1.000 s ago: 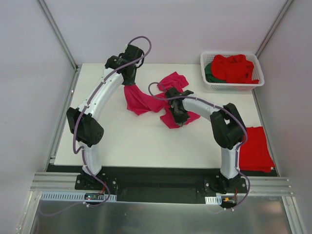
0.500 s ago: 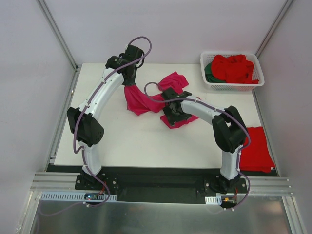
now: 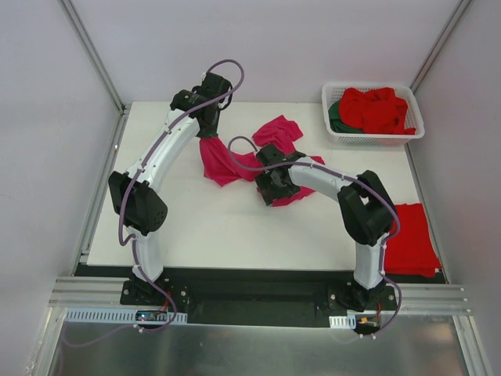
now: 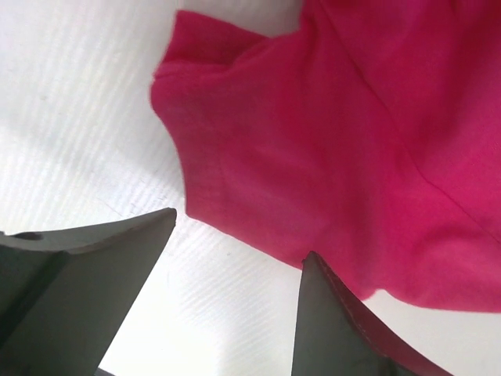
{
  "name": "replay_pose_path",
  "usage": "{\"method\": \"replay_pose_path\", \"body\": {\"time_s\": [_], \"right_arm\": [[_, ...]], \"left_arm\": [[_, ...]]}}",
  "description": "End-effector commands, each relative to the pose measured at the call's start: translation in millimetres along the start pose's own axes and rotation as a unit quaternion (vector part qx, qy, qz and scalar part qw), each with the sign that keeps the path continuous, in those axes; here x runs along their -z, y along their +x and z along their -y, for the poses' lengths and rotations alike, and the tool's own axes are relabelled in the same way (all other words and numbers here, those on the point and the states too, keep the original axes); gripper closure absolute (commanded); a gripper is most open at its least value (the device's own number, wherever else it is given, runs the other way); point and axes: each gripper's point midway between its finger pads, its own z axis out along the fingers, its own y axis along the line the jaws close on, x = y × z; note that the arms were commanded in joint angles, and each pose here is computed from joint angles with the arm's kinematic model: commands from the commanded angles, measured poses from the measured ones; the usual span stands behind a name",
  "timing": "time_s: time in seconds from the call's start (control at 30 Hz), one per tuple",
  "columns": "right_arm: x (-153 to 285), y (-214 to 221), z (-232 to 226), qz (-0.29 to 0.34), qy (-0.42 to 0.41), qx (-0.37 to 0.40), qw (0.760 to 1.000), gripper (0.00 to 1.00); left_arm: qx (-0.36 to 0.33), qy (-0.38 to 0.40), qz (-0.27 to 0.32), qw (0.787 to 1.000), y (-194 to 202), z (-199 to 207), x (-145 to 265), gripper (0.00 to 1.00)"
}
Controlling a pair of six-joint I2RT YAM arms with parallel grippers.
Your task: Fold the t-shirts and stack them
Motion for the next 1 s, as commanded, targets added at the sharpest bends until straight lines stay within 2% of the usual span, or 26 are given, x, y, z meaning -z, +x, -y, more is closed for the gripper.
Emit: {"method": "replay_pose_path", "body": {"time_s": [0.0, 0.27, 0.4, 0.53, 0.6, 0.67, 0.77, 0.97], "right_arm": [[3.1, -12.6, -21.5, 0.025, -0.043, 0.007, 0.999, 0.27], [-17.8, -9.7, -31.3, 0.014, -0.048, 0.027, 0.998, 0.28], [-26.3, -5.6, -24.4, 0.003, -0.018, 0.040, 0.999, 0.32], [-26.0, -2.5, -18.9, 0.000, 0.009, 0.052, 0.999, 0.50], [-22.4, -4.0, -18.3, 0.005, 0.013, 0.054, 0.998, 0.65], [-21.5, -2.8, -17.0, 0.003, 0.017, 0.056, 0.998, 0.74], [-17.8, -3.8, -12.9, 0.003, 0.027, 0.057, 0.998, 0.97], [13.8, -8.2, 0.2, 0.019, 0.055, 0.053, 0.997, 0.99]], "left_arm": [[-0.008, -0.014, -0.008, 1.000, 4.3, -4.1, -1.5, 1.00], [-0.008, -0.012, -0.009, 1.000, 4.4, -2.9, -2.3, 1.00], [-0.010, -0.013, -0.009, 1.000, 4.7, -3.4, -2.3, 1.00], [-0.009, -0.012, -0.009, 1.000, 3.9, -3.2, -2.8, 1.00], [-0.010, -0.011, -0.009, 1.000, 3.7, -1.8, -3.5, 1.00], [-0.010, -0.010, -0.011, 1.000, 4.3, -1.0, -4.9, 1.00], [-0.010, -0.010, -0.011, 1.000, 4.1, -0.9, -5.2, 1.00], [-0.013, -0.026, -0.010, 1.000, 3.6, -6.3, -6.1, 1.00]]}}
